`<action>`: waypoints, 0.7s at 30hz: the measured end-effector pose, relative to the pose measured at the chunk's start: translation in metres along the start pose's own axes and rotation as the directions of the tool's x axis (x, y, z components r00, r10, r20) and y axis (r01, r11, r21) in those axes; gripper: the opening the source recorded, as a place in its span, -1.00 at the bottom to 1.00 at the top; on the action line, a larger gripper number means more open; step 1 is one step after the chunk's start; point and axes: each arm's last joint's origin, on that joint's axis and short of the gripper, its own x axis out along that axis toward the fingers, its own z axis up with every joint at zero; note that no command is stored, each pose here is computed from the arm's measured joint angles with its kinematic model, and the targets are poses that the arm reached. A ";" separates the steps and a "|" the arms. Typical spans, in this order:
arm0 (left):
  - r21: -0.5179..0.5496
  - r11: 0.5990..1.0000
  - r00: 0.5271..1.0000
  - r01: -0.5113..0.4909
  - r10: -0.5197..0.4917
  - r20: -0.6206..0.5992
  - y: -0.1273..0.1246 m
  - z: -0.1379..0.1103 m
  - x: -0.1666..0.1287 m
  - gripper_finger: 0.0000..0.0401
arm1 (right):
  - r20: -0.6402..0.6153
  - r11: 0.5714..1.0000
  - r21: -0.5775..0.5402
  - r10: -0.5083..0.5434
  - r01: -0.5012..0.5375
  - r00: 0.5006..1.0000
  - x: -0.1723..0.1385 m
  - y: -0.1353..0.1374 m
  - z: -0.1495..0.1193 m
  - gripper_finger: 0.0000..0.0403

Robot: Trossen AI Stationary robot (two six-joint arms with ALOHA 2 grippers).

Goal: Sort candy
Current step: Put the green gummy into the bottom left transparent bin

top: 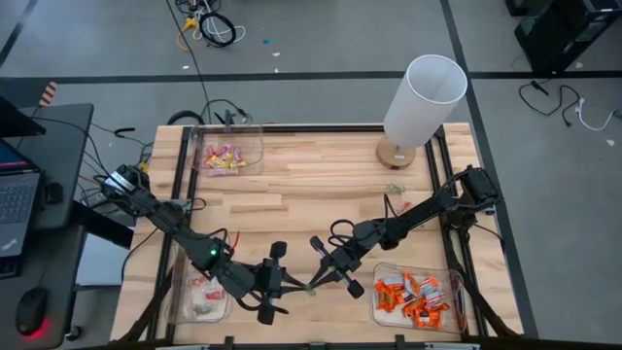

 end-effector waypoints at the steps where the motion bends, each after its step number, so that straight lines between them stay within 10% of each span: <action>1: -0.006 1.000 1.000 0.000 0.000 0.001 0.000 0.000 0.000 -0.95 | -0.001 1.000 0.000 -0.001 0.001 1.000 0.000 0.000 0.000 -0.98; 14: -0.039 0.999 0.999 -0.026 0.025 -0.032 -0.025 -0.009 -0.015 -0.99 | -0.118 0.997 0.080 -0.007 0.017 0.993 -0.002 -0.001 -0.012 -0.94; 21: -0.071 0.969 0.971 -0.238 0.235 -0.053 -0.031 -0.020 -0.026 -1.00 | -0.161 0.982 0.090 -0.152 0.167 0.975 -0.003 -0.006 -0.016 -0.93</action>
